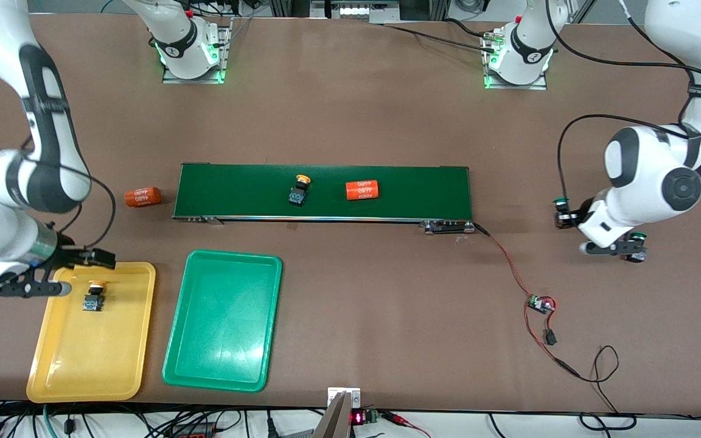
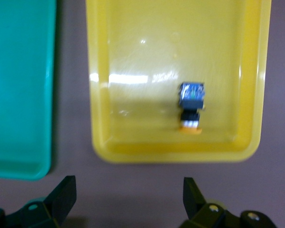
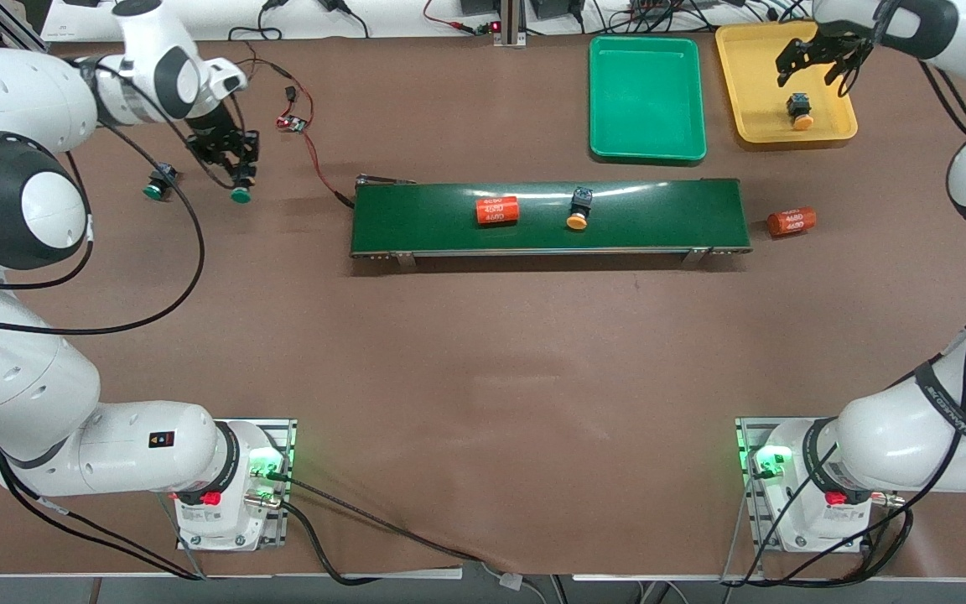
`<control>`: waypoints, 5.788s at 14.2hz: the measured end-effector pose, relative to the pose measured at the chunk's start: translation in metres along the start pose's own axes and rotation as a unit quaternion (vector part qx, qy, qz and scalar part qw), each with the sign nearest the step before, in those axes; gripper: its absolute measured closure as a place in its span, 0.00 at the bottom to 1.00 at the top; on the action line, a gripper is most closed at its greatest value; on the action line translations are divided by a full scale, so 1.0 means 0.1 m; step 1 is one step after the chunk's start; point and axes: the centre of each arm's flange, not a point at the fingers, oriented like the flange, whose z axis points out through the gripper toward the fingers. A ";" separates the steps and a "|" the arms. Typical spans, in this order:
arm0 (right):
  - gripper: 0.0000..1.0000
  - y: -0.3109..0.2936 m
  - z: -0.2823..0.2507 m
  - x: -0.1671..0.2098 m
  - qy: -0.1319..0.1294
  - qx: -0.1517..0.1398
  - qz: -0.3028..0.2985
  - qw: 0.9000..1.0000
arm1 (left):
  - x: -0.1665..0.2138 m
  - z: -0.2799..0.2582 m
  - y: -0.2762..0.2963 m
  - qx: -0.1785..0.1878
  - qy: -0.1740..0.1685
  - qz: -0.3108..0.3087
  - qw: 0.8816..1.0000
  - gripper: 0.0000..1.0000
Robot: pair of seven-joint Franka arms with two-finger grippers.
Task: Sort buttons by color to trays
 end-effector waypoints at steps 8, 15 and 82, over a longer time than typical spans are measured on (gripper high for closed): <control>0.00 -1.20 -0.45 -0.74 -0.051 0.003 0.034 0.998 | -0.44 -0.10 2.06 -0.050 -0.032 0.009 0.998 0.59; 0.00 -2.55 0.05 -1.40 -0.054 -0.010 0.036 0.998 | -0.76 0.32 2.82 -0.067 -0.057 0.042 0.995 0.59; 0.00 -0.07 0.74 0.54 0.047 -0.003 -0.042 0.998 | 0.50 0.18 -1.72 0.009 -0.040 0.228 0.973 0.59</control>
